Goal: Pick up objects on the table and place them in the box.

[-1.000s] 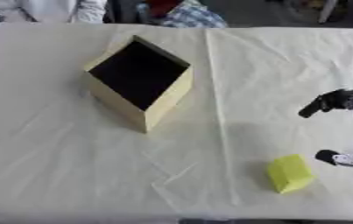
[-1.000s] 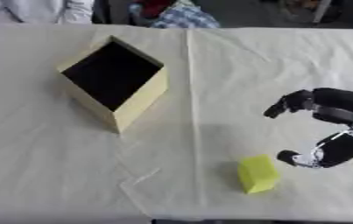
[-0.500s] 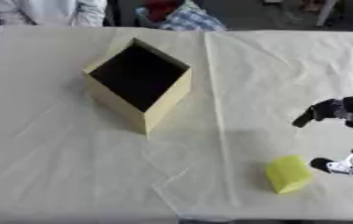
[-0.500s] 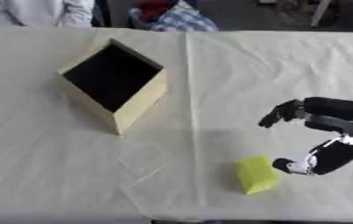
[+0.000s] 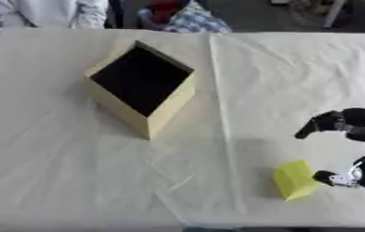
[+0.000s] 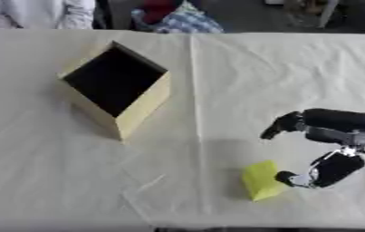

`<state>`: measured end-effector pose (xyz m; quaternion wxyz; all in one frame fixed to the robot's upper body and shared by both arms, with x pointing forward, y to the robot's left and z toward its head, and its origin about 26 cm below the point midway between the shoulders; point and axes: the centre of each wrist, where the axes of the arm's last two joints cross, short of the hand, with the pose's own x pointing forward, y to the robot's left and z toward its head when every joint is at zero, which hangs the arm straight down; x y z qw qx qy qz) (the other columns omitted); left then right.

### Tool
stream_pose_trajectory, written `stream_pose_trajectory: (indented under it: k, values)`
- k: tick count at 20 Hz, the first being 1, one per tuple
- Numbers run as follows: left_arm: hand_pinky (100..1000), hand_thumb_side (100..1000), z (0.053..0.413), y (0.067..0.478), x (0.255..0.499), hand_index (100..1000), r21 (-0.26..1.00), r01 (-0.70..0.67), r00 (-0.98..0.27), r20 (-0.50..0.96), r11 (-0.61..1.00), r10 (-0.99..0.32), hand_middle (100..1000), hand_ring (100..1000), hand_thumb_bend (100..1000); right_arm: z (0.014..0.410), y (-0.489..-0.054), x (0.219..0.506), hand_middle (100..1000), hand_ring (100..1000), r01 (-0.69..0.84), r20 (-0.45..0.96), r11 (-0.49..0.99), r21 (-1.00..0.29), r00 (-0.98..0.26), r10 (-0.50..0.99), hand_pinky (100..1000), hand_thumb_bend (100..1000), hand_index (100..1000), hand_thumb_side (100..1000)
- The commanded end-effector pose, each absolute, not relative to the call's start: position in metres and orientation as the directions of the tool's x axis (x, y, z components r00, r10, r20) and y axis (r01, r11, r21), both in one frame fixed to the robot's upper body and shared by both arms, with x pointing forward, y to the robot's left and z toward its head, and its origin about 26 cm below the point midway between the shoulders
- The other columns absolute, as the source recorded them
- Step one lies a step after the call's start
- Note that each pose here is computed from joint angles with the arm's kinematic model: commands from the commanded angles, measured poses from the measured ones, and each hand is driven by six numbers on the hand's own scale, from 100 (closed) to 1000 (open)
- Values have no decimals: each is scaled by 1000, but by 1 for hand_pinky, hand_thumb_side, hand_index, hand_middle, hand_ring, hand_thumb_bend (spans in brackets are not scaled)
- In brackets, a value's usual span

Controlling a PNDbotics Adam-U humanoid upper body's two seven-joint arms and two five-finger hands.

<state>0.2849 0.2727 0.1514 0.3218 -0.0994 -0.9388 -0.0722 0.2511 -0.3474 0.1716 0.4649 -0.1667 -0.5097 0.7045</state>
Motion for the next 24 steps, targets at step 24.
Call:
stream_pose_trajectory:
  k: [24]
  values:
    - [723,699,157,272,283,647,90,254,-770,621,963,144,915,873,100,152,-319,251,809,882,-475,133,-171,-863,-541,831,858,386,890,439]
